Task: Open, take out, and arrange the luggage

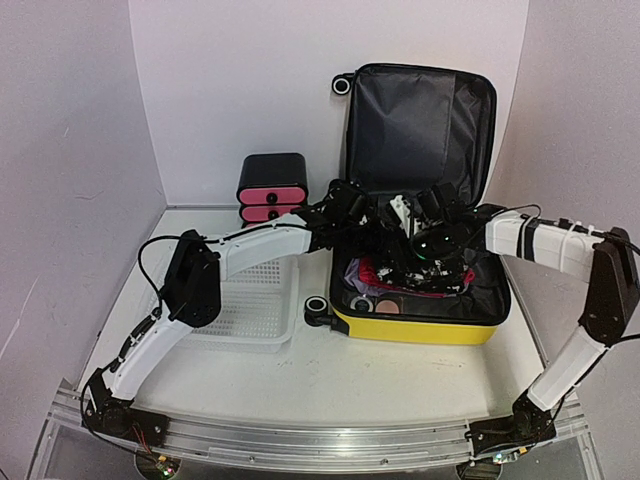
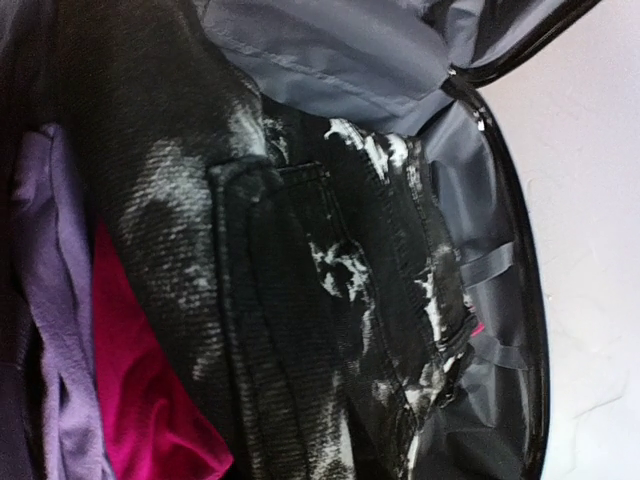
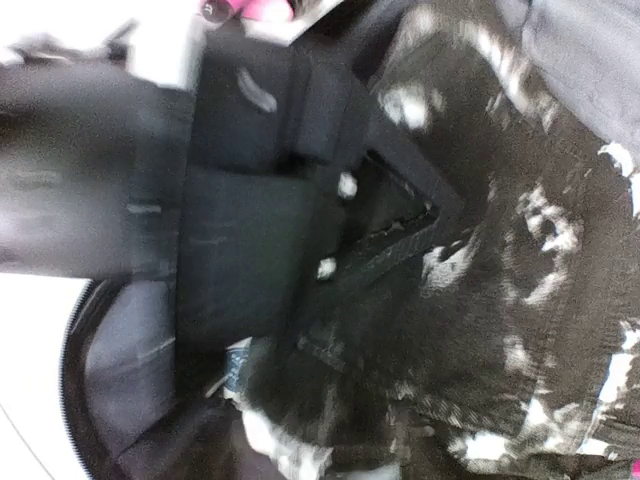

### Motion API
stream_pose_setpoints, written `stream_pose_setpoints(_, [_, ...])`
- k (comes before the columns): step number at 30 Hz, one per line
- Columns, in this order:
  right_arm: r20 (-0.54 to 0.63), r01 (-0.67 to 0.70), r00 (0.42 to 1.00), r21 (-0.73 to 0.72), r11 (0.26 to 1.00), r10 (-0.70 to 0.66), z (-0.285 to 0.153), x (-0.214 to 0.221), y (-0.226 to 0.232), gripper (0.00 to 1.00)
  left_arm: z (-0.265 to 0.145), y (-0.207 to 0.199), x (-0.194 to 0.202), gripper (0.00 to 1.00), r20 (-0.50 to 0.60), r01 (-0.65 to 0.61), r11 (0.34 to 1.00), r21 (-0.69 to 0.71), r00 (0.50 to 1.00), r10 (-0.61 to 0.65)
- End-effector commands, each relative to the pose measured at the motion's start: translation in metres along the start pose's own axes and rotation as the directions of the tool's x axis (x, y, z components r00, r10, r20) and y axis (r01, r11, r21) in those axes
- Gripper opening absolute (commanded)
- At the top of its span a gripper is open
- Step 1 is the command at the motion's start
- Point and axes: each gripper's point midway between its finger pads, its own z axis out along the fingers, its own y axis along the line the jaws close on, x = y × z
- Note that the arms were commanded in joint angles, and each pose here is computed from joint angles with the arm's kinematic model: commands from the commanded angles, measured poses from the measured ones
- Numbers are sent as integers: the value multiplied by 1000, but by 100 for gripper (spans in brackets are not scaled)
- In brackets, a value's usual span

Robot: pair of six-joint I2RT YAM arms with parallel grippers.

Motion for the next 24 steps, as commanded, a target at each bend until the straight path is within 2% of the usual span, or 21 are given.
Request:
stream_pose_setpoints(1, [177,-25,984,-28,999,30,-63,-40,15,81,-46,-57,-44,8,119,-162,982,102,982,149])
stream_pose_setpoints(3, [217,-42,975,-7,999,42,-87,-42,12,97,-62,-71,-46,4,129,-200,972,120,974,185])
stream_pose_setpoints(5, [271,-52,961,13,999,47,-114,-46,9,98,-80,-86,-47,0,129,-225,963,148,970,207])
stream_pose_setpoints(12, [353,-72,936,146,987,16,-174,-46,-12,98,-152,-124,-40,0,113,-267,934,236,963,247])
stream_pose_setpoints(14, [355,-74,935,166,983,10,-178,-43,-15,98,-181,-132,-40,0,116,-278,926,256,960,256])
stream_pose_setpoints(17, [344,-76,939,174,982,12,-174,-40,-17,98,-206,-121,-25,0,68,-258,934,248,966,249])
stream_pose_setpoints(24, [287,-83,957,145,986,38,-150,-36,-15,98,-261,-76,6,0,-46,-266,955,134,961,274])
